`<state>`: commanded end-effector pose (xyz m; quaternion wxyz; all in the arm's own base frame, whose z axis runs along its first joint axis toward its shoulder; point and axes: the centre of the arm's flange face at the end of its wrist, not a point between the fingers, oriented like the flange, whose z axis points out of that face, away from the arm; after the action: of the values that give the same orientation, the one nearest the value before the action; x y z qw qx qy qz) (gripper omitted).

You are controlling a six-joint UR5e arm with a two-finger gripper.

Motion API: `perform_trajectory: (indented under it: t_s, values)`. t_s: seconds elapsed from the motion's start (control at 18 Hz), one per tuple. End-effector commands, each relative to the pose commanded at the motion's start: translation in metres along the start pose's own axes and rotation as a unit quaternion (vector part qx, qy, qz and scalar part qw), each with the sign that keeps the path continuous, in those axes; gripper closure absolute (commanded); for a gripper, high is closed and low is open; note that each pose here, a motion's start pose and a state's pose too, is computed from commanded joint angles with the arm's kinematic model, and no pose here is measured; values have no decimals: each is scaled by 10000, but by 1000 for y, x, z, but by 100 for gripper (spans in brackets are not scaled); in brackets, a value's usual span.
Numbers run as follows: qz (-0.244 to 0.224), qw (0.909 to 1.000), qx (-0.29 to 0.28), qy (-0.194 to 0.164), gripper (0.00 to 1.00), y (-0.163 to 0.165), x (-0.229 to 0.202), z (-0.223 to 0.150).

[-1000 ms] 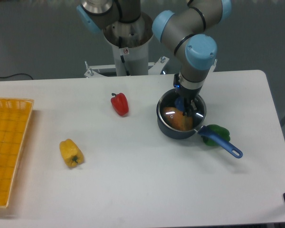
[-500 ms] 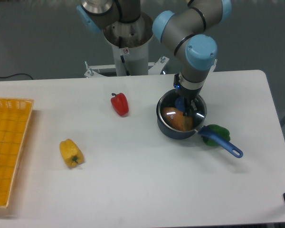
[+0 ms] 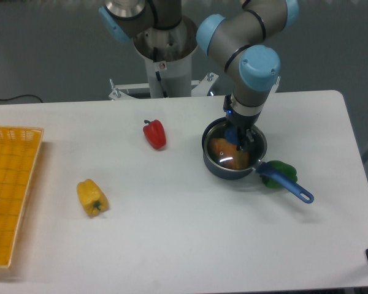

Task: Close the pot lid
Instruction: 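Lower the glass lid onto the saucepan rim and settle it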

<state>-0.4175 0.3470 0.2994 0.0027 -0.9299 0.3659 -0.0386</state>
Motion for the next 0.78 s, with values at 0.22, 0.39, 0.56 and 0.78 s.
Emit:
perform_trajectory:
  t_s: [0.22,0.39,0.56,0.78]
  values:
    - [15,10000,1,32,17,-2,1,2]
    - [15,10000,-1,25,9,-2,0,0]
    - [23,10000,-11,28,1,-5,-1,-2]
    - [-92,10000,-13,-3,0,-5,-3,-8]
